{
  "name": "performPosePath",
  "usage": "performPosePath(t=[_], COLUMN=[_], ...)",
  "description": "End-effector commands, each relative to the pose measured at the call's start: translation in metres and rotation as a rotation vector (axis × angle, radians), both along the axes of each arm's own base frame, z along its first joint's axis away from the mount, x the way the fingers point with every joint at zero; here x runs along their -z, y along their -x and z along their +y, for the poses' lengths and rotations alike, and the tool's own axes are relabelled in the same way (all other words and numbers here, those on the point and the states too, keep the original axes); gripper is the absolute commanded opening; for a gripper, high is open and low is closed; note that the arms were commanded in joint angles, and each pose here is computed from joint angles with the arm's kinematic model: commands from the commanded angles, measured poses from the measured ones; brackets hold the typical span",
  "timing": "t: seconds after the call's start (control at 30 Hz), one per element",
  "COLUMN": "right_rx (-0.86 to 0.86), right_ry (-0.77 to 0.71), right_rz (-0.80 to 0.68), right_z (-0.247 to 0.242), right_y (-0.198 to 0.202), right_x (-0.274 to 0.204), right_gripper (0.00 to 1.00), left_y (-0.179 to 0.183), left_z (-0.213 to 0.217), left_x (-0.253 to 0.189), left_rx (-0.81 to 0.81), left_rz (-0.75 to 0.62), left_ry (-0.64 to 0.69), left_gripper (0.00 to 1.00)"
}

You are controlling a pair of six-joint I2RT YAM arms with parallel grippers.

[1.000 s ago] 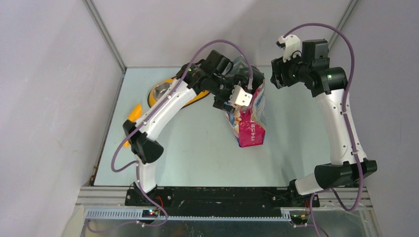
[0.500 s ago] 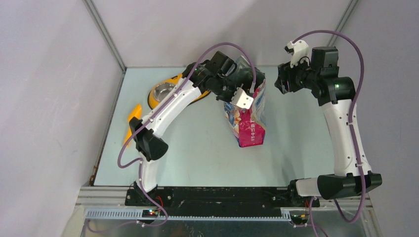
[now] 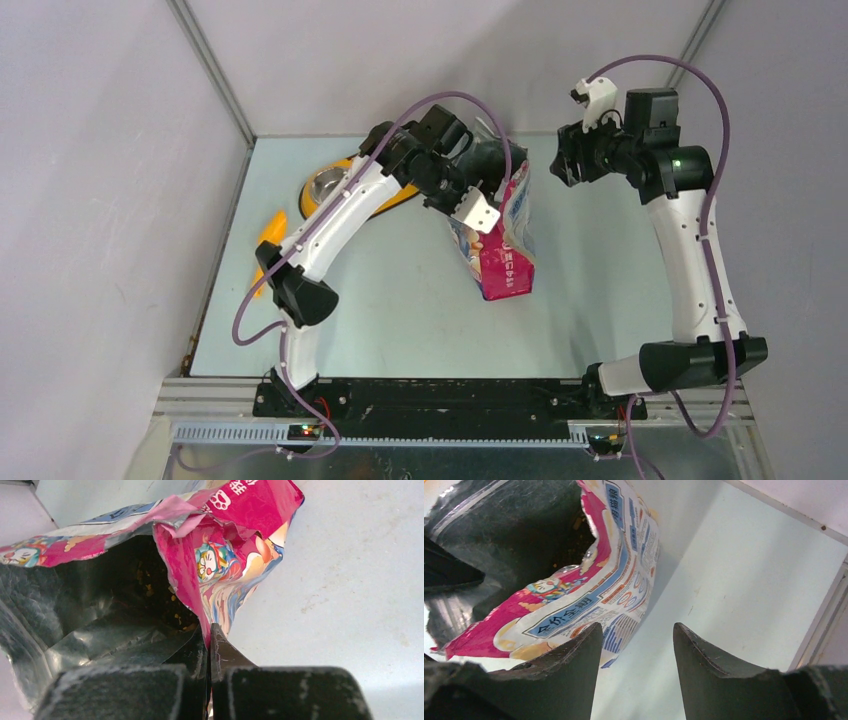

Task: Serve the pet food
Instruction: Open the pet food bag at the center of the board.

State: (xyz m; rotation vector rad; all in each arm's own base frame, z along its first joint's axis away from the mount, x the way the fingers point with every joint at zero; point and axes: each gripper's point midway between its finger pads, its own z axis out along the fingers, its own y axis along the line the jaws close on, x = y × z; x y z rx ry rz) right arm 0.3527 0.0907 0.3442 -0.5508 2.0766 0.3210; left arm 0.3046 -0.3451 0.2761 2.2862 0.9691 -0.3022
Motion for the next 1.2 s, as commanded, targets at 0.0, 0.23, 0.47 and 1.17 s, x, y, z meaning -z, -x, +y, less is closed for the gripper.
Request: performPosePath(t=[0.0,0.23,0.47,1.17], right_rx=[-0.055,-0.084,-0.118,-0.774], right_ry=[0.0,-0.013,-0.06,0.37], right_rz=[-0.029,0.025,0.124,-0.502], right_z=[0.011,0.028,0.063,0.083], right_y=[-0.005,-0.01,-0.016,0.018], right_x=[-0.012,-0.018,-0.02,-0.05], right_gripper=[0.57,0.58,0.6,0.99], left_y=[0.043,0.05,0.049,0.059], left_z=[0.02,0.012,0.01,0.012], left_x=[-0.073,-0.088,-0.089,-0.09], left_rx=[0.107,0.103,0.082,-0.004], left_rz=[-0.089,-0.057,-0.043,0.058], left_ry=[0.113,0.19,0.203,0.24], left_gripper=[0.0,0.0,0.0,0.01])
